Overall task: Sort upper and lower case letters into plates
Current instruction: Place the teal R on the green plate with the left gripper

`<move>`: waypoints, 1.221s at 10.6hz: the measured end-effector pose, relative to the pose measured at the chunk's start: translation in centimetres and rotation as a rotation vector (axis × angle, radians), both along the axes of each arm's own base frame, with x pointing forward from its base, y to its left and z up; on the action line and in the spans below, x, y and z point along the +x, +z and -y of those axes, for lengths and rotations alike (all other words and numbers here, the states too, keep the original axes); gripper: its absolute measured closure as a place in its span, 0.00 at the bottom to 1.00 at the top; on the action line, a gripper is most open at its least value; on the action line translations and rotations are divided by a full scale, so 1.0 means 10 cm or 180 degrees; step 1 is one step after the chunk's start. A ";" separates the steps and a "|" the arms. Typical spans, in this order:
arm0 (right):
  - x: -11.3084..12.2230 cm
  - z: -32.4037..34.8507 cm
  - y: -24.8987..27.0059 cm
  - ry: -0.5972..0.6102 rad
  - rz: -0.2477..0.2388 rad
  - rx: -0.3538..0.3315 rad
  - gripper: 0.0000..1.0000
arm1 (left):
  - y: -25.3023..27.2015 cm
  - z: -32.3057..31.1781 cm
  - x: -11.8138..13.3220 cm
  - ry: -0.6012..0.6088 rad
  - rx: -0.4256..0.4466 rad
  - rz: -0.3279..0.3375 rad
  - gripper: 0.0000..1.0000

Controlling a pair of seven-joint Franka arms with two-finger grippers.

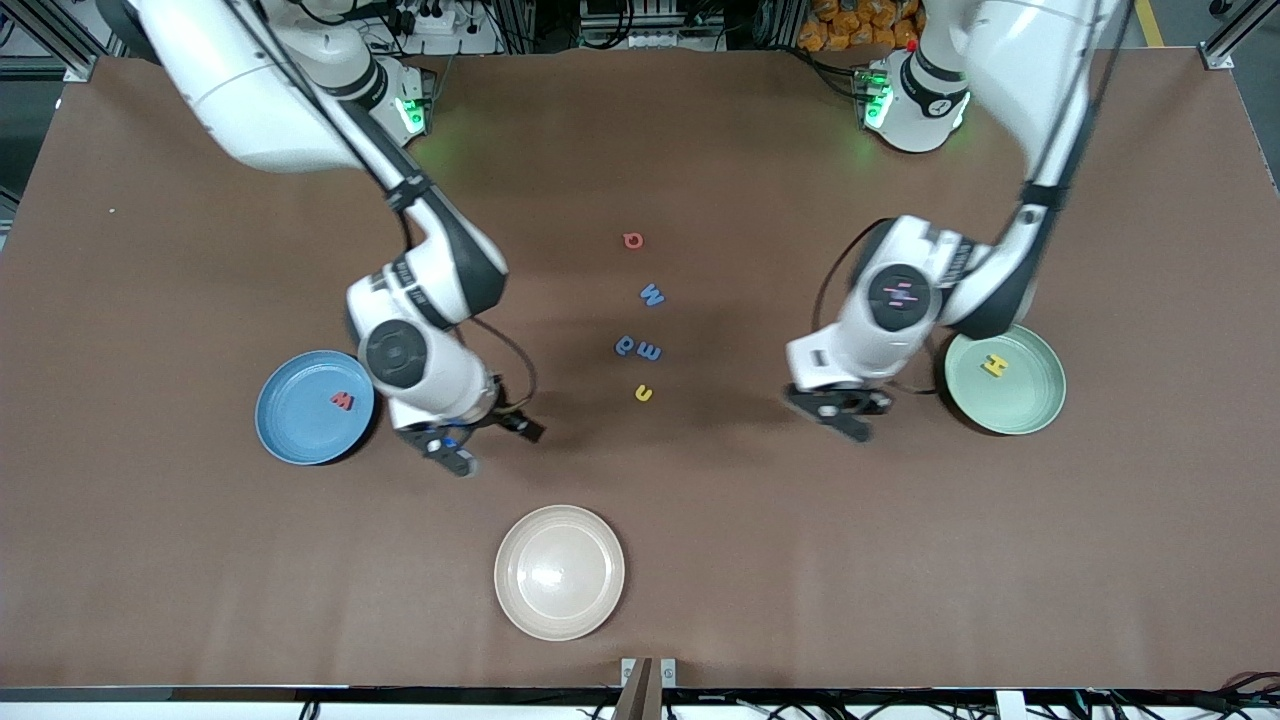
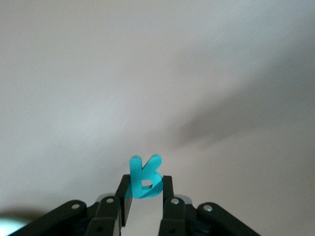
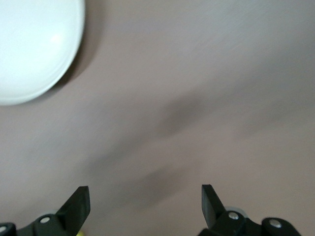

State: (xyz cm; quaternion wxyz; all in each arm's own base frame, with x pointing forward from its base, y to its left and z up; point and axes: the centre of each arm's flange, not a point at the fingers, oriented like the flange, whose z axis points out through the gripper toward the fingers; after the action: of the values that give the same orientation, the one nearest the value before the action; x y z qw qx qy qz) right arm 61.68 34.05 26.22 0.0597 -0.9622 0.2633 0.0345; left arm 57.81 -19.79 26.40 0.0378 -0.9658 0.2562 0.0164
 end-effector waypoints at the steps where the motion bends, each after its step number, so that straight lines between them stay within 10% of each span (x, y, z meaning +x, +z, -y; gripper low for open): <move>1: -0.11 -0.26 -0.08 0.0083 0.0051 0.0070 0.00 | -0.03 -0.41 -0.06 0.0185 0.0034 -0.0072 0.71; 10: -0.42 -1.41 -0.57 -0.0085 0.0041 0.0316 0.00 | -0.24 -2.35 -0.46 0.1100 0.0192 -0.0355 0.71; 13: -0.46 -1.50 -0.81 -0.0140 -0.0007 0.0233 0.00 | -0.23 -2.32 -0.44 0.1040 0.0183 -0.0313 0.35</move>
State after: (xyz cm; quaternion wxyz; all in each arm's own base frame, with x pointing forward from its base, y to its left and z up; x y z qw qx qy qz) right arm 57.10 49.09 18.14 0.0953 -0.9533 0.2830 0.0439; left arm 53.46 3.42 24.07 0.0497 -0.9911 0.0968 0.0768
